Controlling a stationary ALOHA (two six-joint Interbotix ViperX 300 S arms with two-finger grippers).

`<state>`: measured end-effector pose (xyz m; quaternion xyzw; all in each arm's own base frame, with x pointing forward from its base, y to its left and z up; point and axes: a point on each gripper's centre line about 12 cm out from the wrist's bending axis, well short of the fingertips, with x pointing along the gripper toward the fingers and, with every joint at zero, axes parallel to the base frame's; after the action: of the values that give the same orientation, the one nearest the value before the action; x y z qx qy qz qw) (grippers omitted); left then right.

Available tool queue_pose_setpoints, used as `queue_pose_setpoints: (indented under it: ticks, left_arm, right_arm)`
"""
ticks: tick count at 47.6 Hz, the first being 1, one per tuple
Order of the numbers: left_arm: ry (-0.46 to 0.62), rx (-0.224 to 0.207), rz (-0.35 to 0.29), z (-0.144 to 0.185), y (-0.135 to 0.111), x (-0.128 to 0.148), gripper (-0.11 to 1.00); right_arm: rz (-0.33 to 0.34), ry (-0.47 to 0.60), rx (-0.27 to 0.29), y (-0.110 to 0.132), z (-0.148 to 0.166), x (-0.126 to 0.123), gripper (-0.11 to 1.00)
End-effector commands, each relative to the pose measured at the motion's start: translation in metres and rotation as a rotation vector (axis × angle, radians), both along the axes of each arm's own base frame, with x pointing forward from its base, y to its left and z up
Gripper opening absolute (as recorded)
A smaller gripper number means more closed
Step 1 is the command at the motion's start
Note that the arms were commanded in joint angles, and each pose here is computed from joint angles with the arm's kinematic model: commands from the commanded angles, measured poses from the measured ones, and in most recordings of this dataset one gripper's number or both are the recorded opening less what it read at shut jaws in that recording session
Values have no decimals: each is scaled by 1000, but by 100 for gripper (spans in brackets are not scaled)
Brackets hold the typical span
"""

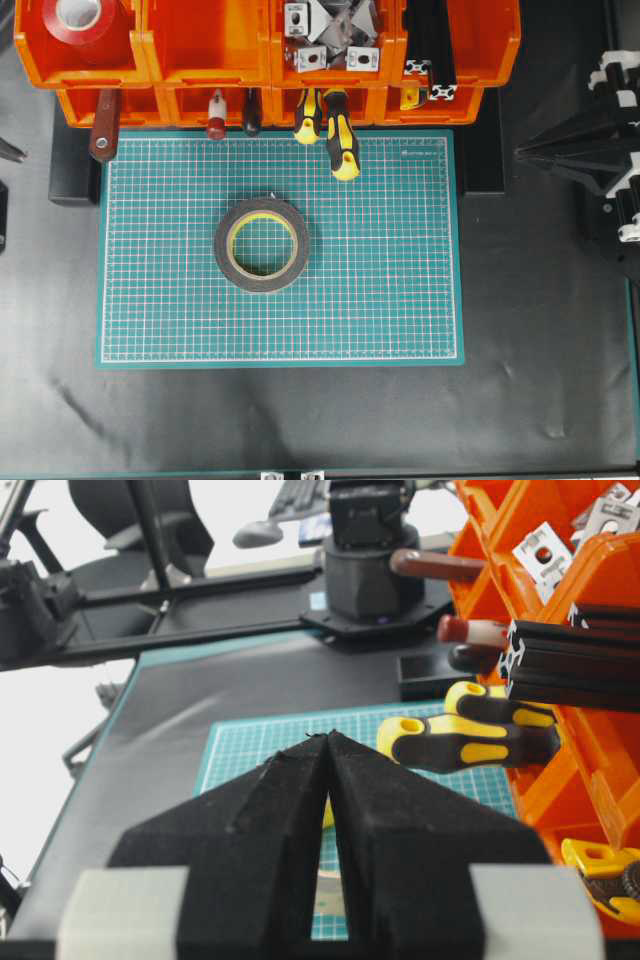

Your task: Pick foam from container rack with left arm.

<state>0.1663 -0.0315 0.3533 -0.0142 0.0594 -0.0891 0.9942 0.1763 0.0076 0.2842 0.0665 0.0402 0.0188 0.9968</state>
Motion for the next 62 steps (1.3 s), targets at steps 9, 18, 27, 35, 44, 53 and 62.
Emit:
queue_pose_setpoints:
  ticks: [9,18,27,35,44,53,62]
  left_arm:
    - [-22,-7,4,5,0,1,83]
    - [-19,-8,4,4,0,2,83]
    - [-18,-6,4,4,0,1,83]
    - [-11,-7,5,2,0,1,83]
    - [-8,-6,5,1,0,2,83]
    - [-8,-6,5,1,1,1,83]
    - [1,-4,6,-3,1,2,83]
  right_arm:
    - [1,-26,4,0,10,2,0]
    - [1,-35,5,0,11,2,0]
    - [1,-32,4,0,10,2,0]
    - [1,-31,4,0,10,2,0]
    - [-1,-26,4,0,9,2,0]
    - [1,-26,4,0,9,2,0]
    - [1,-21,4,0,8,3,0]
